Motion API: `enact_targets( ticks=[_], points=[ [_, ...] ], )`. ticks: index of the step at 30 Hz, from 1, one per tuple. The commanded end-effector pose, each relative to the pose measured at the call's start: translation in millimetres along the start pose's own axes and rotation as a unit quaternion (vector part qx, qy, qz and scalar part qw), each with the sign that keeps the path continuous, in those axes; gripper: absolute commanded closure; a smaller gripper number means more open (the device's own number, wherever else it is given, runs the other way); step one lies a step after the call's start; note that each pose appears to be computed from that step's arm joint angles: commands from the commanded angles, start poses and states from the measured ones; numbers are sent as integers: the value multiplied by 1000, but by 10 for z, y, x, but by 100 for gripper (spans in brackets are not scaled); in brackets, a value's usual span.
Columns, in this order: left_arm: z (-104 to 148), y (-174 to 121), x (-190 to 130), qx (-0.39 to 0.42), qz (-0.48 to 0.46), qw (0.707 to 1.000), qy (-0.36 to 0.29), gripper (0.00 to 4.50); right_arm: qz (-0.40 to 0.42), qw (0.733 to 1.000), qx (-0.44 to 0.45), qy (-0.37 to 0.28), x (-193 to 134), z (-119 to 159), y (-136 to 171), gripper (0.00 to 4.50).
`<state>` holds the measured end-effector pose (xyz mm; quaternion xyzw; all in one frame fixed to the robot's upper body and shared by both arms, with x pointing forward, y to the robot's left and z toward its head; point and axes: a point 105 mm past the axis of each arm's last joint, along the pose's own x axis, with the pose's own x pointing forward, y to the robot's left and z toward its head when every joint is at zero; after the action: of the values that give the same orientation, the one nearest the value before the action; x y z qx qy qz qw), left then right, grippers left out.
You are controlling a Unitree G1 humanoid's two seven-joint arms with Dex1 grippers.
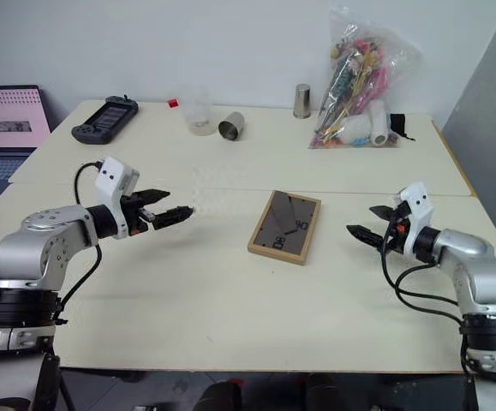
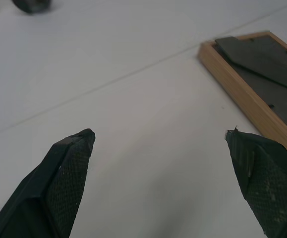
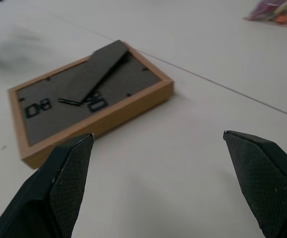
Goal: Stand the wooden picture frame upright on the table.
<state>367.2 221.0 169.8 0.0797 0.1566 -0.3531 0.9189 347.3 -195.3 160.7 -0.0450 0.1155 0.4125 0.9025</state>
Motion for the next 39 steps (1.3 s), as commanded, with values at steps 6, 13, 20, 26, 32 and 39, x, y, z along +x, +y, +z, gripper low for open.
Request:
enact_targets(
  ticks=[6, 13, 20, 26, 32, 39],
  points=[
    [324, 65, -58, 63, -31, 998, -3, 0, 40, 999, -31, 10, -14, 168, -5, 5],
    [329, 74, -26, 70, -32, 997, 4, 0, 37, 998, -38, 19, -14, 109, -10, 5],
    [323, 56, 8, 70, -34, 997, 6, 0, 30, 998, -48, 18, 5, 108, -33, 5],
    [308, -14, 89, 65, -49, 997, -3, 96, 27, 998, -55, 8, 95, 130, -35, 37],
    [287, -50, 254, 69, -49, 996, -10, 247, 3, 997, -73, 17, 254, 45, -91, 195],
    [197, -146, 746, 73, -41, 996, -22, 415, -45, 995, -89, 19, 621, 28, -142, 381]
  ],
)
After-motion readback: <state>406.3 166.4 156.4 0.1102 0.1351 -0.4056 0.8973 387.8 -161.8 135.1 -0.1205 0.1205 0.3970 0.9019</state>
